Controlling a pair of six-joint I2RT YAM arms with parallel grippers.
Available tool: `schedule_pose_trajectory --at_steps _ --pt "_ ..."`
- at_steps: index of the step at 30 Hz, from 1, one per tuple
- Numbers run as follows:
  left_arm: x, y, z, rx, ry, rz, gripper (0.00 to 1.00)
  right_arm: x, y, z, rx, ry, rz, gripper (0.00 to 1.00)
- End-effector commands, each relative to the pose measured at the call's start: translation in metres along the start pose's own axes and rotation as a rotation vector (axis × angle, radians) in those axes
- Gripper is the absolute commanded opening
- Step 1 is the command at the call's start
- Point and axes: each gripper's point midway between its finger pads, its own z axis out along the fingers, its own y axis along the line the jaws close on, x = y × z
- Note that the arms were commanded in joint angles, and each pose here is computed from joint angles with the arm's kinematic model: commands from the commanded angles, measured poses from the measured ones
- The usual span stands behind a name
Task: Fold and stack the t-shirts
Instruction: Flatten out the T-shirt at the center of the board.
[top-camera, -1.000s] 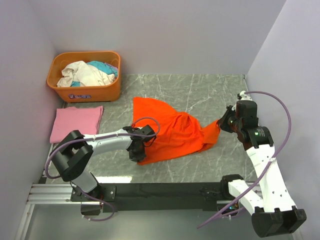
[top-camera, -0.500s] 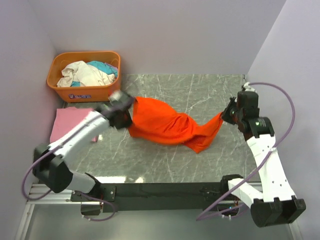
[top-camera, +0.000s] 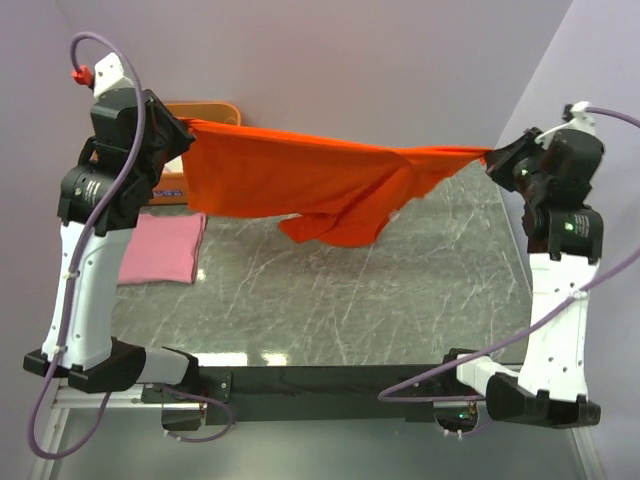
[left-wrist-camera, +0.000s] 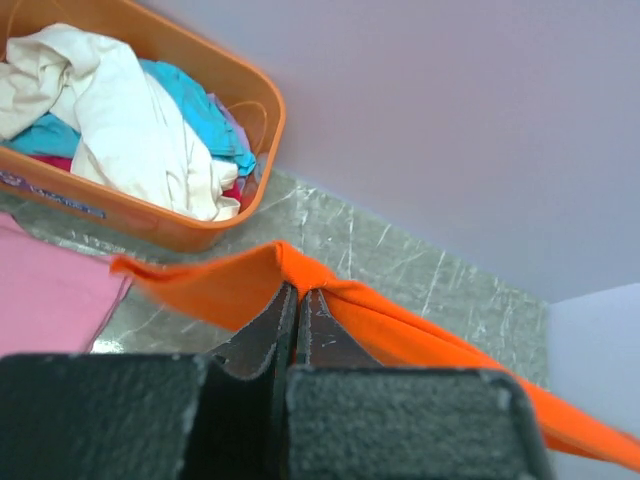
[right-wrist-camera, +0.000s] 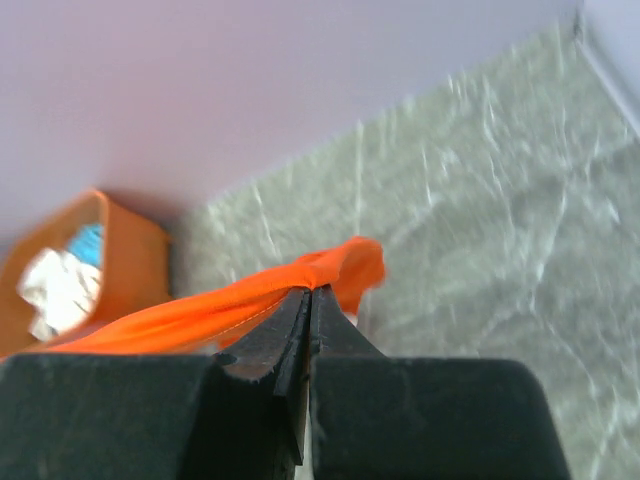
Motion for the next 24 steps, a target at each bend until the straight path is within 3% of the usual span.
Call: schedule_pose_trajectory --at_steps 1,6,13,18,24 --pt "-0.054 -0.002 -0.048 0.085 -0.182 -0.049 0.01 -0.058 0.021 -0.049 -0.079 -0.235 -0.011 0.0" --pt "-0.087 0.002 -0.123 0.243 -0.33 -0.115 0.01 -0.098 0.018 -0.128 -0.031 -0.523 -0.07 0.0" --pt "-0.09 -0.002 -0.176 0.407 -0.355 -0.082 0.01 -0.124 0.009 -0.216 0.058 -0.763 -0.148 0.0" --pt "-0.066 -0.007 -0.167 0.428 -0.258 -0.017 0.01 -0.124 0.008 -0.236 0.068 -0.804 -0.237 0.0" --pt "-0.017 -0.009 -0.109 0.364 -0.089 0.057 0.01 -0.109 0.005 -0.18 0.071 -0.681 -0.388 0.0"
